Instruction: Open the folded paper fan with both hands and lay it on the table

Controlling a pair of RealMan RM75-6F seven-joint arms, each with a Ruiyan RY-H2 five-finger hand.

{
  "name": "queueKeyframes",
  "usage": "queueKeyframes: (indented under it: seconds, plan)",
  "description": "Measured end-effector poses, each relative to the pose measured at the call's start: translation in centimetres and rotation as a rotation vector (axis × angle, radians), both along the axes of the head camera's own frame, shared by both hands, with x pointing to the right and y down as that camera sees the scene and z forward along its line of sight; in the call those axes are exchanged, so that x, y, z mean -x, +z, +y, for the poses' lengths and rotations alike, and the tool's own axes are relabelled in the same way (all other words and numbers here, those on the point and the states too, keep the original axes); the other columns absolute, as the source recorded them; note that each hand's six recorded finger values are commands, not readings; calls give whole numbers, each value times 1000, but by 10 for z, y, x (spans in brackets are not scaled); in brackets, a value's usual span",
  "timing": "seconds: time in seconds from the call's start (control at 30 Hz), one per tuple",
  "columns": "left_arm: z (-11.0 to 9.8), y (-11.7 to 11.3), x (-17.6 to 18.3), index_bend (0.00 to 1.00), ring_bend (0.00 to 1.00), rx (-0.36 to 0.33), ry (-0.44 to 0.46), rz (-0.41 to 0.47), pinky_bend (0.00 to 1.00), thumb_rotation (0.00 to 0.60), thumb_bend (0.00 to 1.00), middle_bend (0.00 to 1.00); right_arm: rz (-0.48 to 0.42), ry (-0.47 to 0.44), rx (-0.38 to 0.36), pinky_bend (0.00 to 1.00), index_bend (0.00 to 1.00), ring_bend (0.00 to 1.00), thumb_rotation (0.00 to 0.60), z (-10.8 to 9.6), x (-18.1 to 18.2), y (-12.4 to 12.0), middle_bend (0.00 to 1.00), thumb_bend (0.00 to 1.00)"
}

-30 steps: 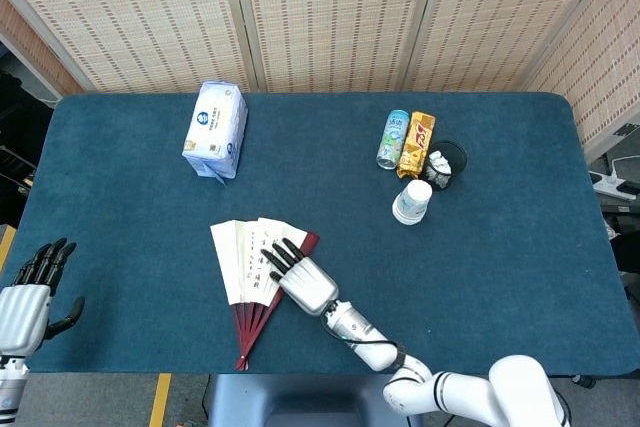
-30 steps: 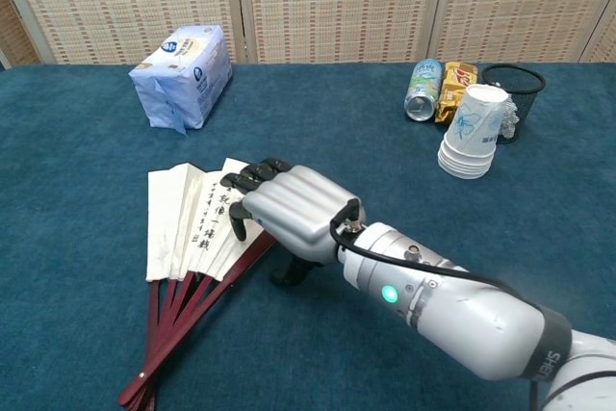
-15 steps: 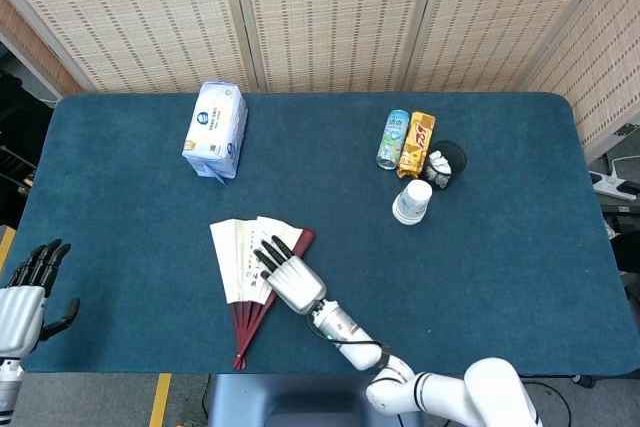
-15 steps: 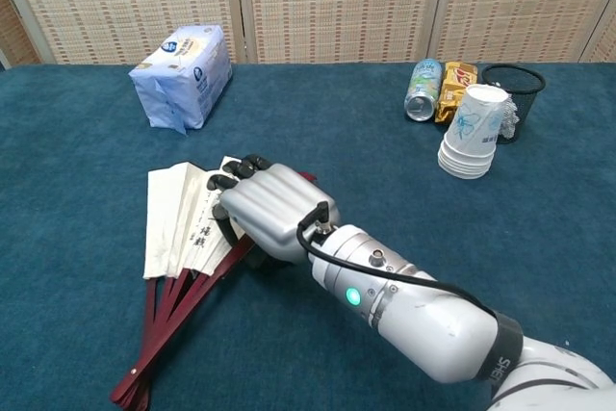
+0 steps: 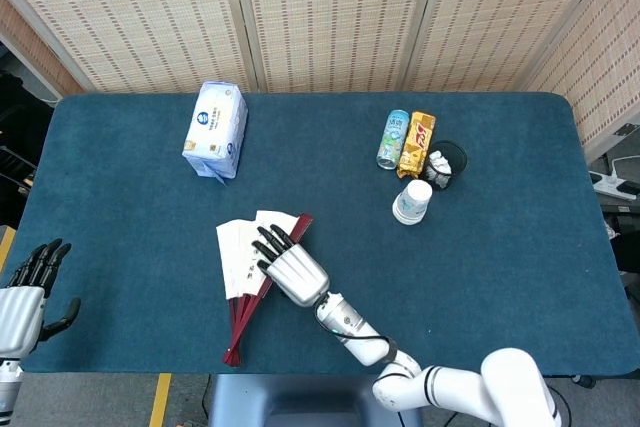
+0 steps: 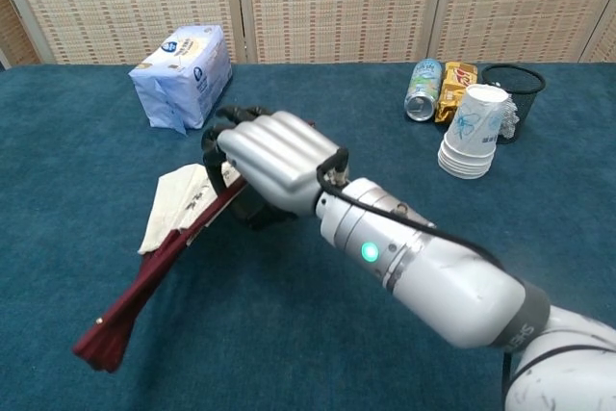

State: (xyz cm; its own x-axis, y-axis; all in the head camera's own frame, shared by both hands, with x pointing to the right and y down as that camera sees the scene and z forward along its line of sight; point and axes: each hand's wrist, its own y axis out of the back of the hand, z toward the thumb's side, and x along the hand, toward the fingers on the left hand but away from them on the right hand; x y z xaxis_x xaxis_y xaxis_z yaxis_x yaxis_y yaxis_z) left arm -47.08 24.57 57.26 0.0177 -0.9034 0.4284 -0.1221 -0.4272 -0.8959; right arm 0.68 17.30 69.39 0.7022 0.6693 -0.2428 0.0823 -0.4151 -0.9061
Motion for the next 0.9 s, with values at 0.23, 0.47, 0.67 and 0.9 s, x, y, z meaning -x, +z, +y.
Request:
queueKeyframes:
  seconds: [0.23,0.47,0.67,0.9]
  plan:
    - [-4,15,-14,337,33,9,-3,118,214,600,437,86,-20,69,-17,114,760,0,600,-45,-6,-49,188,580]
    - [-11,38,-35,364,16,47,-79,377,210,600,421,102,-24,163,47,114,760,0,600,-79,-9,-80,188,579]
    - [-18,75,-61,356,0,175,-197,637,205,600,402,75,-66,221,127,114,760,0,600,-92,0,-102,188,579]
    - [-29,110,-98,307,0,314,-352,875,205,600,405,71,-130,288,188,114,760,0,600,-100,18,-121,188,580]
